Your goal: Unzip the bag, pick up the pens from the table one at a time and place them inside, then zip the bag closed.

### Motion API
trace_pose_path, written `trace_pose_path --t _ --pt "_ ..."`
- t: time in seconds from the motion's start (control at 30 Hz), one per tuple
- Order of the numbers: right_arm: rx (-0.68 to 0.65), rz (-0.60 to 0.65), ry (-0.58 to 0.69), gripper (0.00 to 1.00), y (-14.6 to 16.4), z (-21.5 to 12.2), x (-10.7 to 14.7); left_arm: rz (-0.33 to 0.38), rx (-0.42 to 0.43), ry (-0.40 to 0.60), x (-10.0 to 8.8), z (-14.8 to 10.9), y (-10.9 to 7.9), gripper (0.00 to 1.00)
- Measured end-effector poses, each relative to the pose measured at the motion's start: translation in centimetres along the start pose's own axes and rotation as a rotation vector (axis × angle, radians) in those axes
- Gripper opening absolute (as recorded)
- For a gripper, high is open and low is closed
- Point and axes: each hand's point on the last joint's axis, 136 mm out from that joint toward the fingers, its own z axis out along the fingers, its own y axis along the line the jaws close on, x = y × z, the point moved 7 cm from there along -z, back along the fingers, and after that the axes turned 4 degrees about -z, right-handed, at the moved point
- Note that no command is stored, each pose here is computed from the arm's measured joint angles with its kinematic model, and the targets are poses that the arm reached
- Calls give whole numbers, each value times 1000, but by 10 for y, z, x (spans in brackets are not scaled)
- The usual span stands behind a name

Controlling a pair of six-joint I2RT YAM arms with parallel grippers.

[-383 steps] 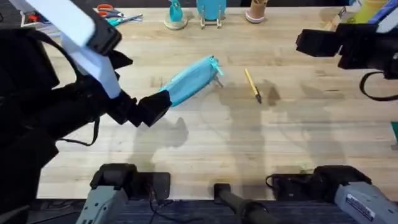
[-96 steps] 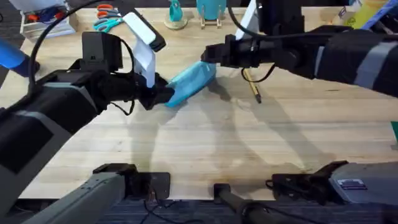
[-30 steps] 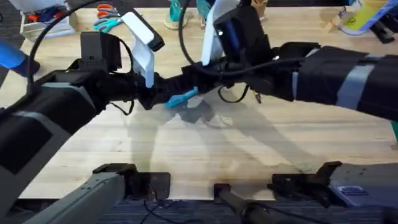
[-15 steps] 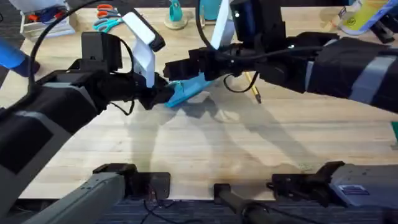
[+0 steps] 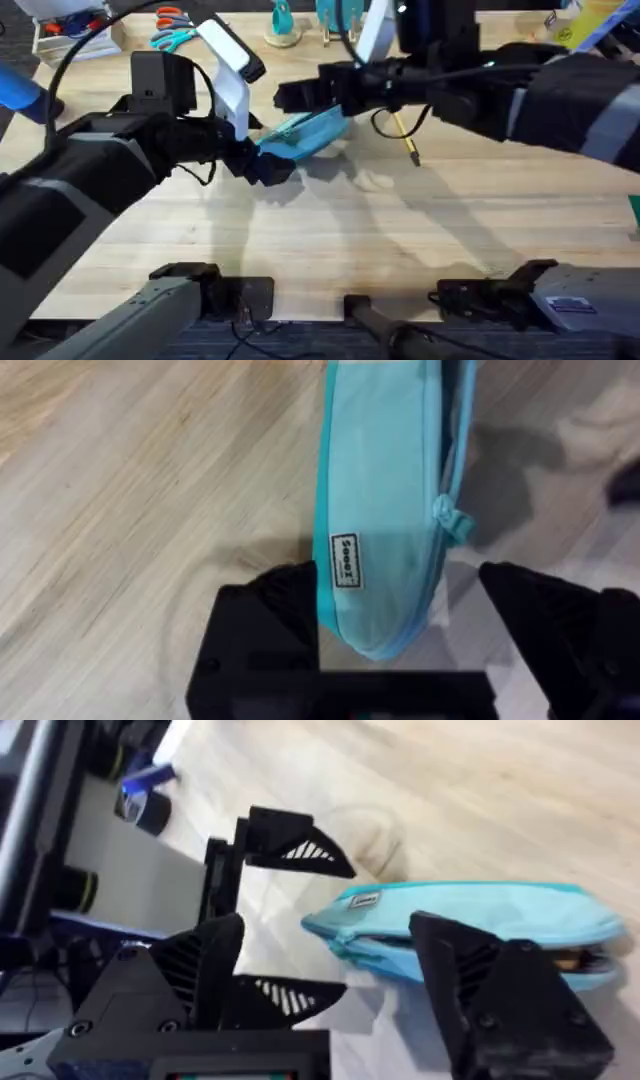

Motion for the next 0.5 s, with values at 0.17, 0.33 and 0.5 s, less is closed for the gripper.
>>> trace_pose_path --t 0.17,0.33,0.5 --pt "20 -22 -34 996 -7 -10 -8 -12 12 16 3 -1 -3 995" --pt "35 -80 -22 997 -7 -20 -7 7 -7 -9 -5 -19 -10 995" --pt "54 -89 20 997 -11 -23 0 72 -73 -98 -25 -50 -18 994"
